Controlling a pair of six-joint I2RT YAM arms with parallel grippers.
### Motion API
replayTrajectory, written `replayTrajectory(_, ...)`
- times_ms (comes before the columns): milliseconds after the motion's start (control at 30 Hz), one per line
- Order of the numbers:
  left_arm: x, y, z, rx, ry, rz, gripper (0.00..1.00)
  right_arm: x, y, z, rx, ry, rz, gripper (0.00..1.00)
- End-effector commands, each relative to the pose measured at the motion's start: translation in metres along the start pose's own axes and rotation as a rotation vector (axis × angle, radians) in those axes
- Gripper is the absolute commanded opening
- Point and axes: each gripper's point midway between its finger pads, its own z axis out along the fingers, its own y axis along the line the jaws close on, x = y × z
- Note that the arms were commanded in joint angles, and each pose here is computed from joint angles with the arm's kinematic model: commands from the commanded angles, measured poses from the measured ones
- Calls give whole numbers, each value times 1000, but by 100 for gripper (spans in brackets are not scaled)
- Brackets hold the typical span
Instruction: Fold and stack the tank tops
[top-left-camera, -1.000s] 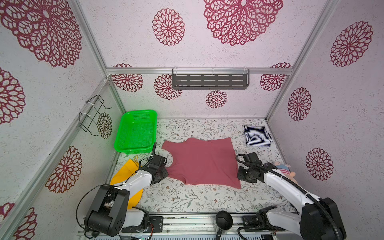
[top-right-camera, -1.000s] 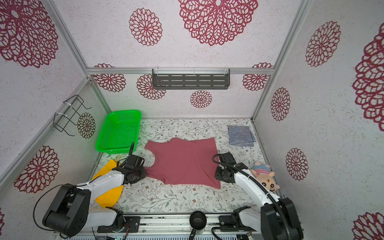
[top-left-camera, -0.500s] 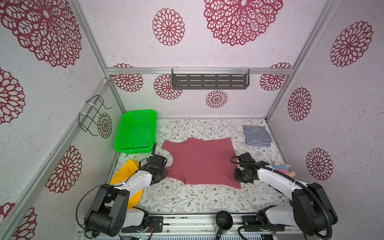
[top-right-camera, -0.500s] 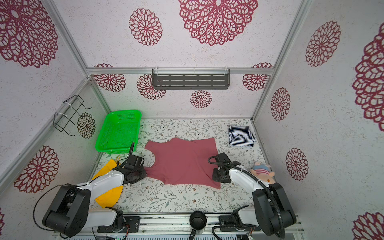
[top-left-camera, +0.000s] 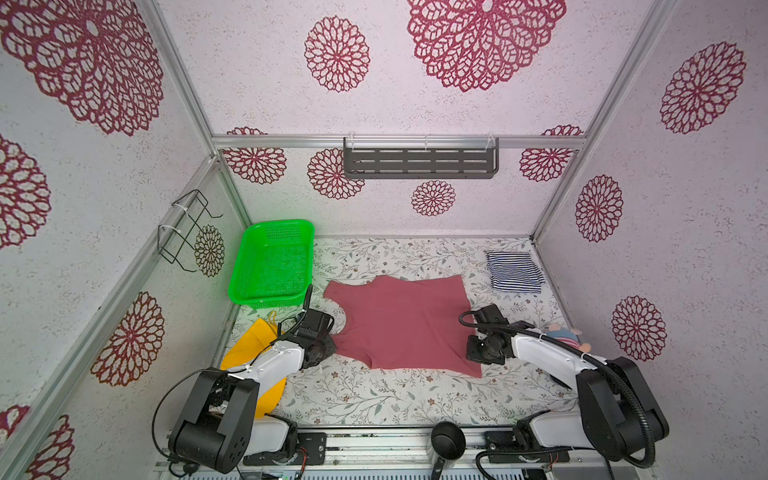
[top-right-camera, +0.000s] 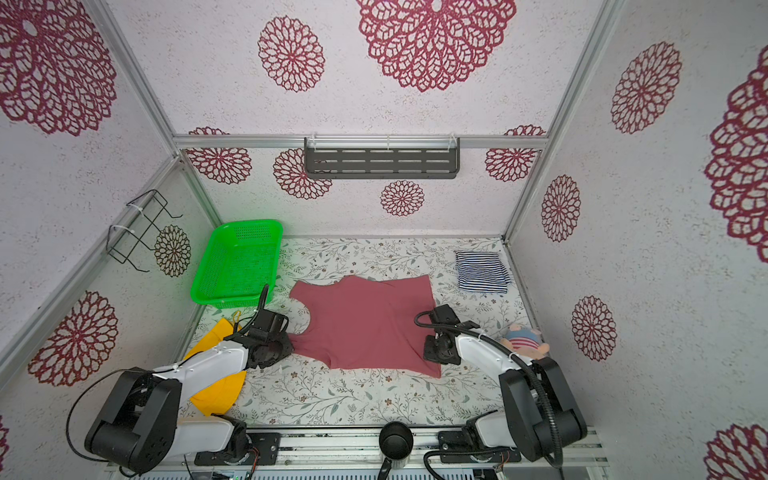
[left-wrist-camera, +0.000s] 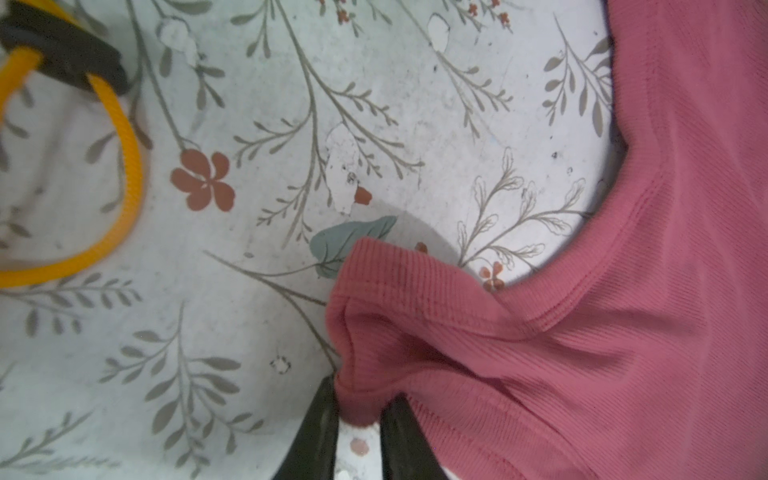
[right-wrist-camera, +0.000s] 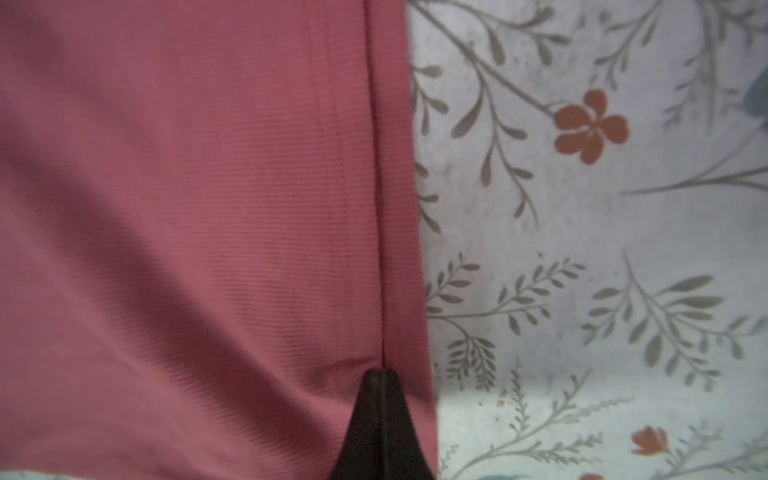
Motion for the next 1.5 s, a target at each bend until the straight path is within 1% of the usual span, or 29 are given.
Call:
replayTrajectory(0,35,31,9,-95,122,-6,21,1,-9,-2,47,2,0,0)
replayTrajectory(233,34,31,9,-100,120,-12,20,1,-36,-6,136,5,24,0)
replayTrajectory(467,35,33,9,-108,123,-14,19,-2,-50,-11,160,-11,57,0)
replayTrajectory(567,33,33,8,-108,118,-16,19,-10,-46,-23,138,-38,39,0)
replayTrajectory(633,33,33,4,-110,116,-15,18,-23,-34,-39,88,-92,16,27)
replayTrajectory(667,33,33,2,-107,116,-15,17,-29,-28,-46,65,-117,4,32)
replayTrajectory(700,34,32,0,-99,116,-19,17,-37,-21,-54,43,-147,-5,33)
replayTrajectory(767,35,32,-5,-89,113,-25,17,-53,-5,-61,-3,-196,-21,31)
replayTrajectory(800,36,32,-8,-88,115,-29,16,-64,3,-61,-24,-218,-25,29)
replayTrajectory(867,37,33,-13,-82,111,-37,16,-88,18,-59,-51,-252,-40,22)
replayTrajectory(967,39,34,-15,-73,104,-60,16,-136,31,-51,-21,-320,-61,10)
replayTrajectory(1067,37,34,-14,-84,96,-56,16,-185,39,-34,-26,-361,-42,7)
replayTrajectory(1133,32,30,-17,-82,89,-53,16,-211,49,-21,-42,-375,-44,6)
replayTrajectory(1200,27,24,-25,-80,74,-38,21,-236,58,-8,-45,-377,-57,5)
replayTrajectory(1233,24,23,-29,-84,63,-31,25,-244,62,-2,-46,-370,-62,5)
replayTrajectory(1267,22,23,-34,-90,56,-29,33,-251,65,7,-47,-360,-67,5)
replayTrajectory(1300,21,26,-38,-100,50,-27,36,-257,66,15,-42,-349,-65,5)
replayTrajectory(1333,21,29,-40,-109,43,-27,37,-260,65,21,-36,-339,-63,5)
replayTrajectory(1467,24,36,-43,-113,30,-49,54,-271,58,47,-12,-304,-43,5)
